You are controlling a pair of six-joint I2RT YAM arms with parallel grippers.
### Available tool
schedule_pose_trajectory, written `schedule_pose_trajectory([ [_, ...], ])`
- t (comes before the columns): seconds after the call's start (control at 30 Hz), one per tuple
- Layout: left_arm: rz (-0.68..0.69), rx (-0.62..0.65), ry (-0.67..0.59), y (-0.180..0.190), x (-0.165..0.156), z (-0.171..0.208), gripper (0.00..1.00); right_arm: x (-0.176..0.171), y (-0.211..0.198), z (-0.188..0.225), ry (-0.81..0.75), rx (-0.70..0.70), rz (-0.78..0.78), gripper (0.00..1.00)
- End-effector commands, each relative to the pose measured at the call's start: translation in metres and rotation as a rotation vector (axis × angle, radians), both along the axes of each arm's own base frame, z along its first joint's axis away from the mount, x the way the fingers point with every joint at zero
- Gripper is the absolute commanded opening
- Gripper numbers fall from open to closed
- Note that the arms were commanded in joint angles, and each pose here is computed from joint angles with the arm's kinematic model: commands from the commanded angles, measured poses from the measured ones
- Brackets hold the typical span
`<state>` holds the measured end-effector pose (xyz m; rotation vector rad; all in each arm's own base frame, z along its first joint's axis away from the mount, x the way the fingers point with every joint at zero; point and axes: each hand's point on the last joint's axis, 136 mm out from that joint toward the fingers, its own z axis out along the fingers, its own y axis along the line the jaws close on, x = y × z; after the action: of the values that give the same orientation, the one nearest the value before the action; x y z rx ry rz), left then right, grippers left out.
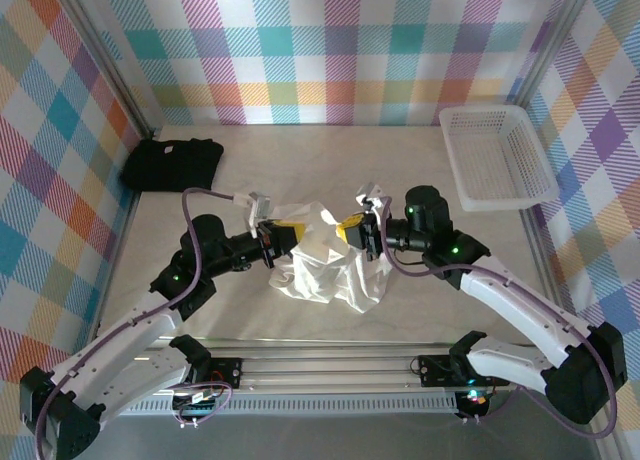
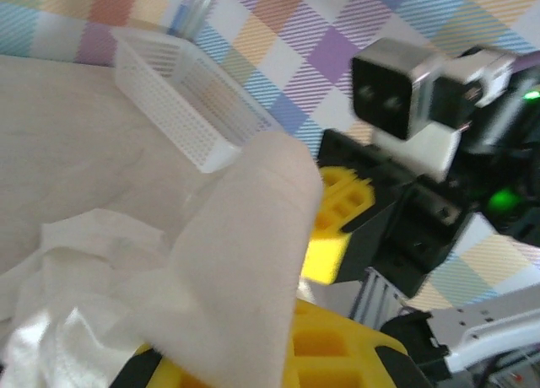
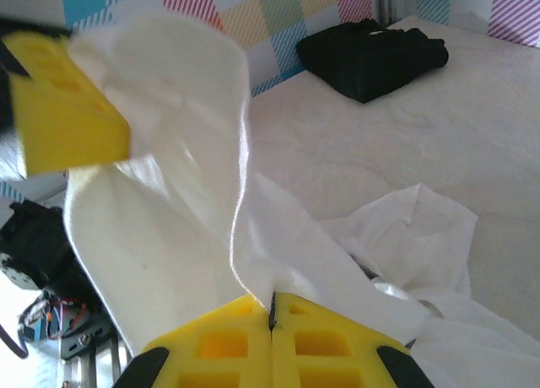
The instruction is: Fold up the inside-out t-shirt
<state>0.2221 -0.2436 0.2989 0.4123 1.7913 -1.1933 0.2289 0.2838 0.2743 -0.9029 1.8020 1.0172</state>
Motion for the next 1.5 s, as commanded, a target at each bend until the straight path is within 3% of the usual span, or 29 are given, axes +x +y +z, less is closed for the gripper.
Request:
schedule_pose_trajectory([
  [0.0,0.158,0.105,0.019,0.024,0.015,-0.028,0.12,0.012,0.001,0.013,0.089,0.016,-0.063,0.00],
  [0.13,0.335,0.227,0.095,0.053,0.030,-0.067,0.33,0.024,0.011,0.007,0.186,0.015,-0.093,0.00],
  [0.27,0.457,0.326,0.155,0.077,0.033,-0.093,0.47,0.030,0.025,-0.005,0.233,-0.010,-0.093,0.00],
  [0.47,0.476,0.363,0.167,0.085,0.030,-0.097,0.54,0.030,0.046,-0.013,0.252,-0.037,-0.053,0.00],
  [0.73,0.426,0.407,0.186,0.059,0.038,-0.090,0.63,0.033,0.055,-0.018,0.264,-0.049,-0.046,0.00],
  [0.97,0.434,0.403,0.225,0.037,0.060,-0.091,0.47,0.031,0.056,-0.022,0.270,-0.052,-0.041,0.00],
  [1.27,0.515,0.434,0.226,0.037,0.082,-0.089,0.10,0.029,0.052,-0.028,0.257,-0.067,-0.050,0.00],
  [1.33,0.501,0.435,0.226,0.037,0.080,-0.085,0.01,0.031,0.046,-0.031,0.237,-0.095,-0.074,0.00],
  [1.4,0.463,0.415,0.224,0.038,0.073,-0.075,0.00,0.036,0.035,-0.030,0.189,-0.136,-0.131,0.00],
  [1.47,0.341,0.336,0.204,0.030,0.057,-0.058,0.00,0.045,0.017,-0.026,0.120,-0.181,-0.216,0.00],
])
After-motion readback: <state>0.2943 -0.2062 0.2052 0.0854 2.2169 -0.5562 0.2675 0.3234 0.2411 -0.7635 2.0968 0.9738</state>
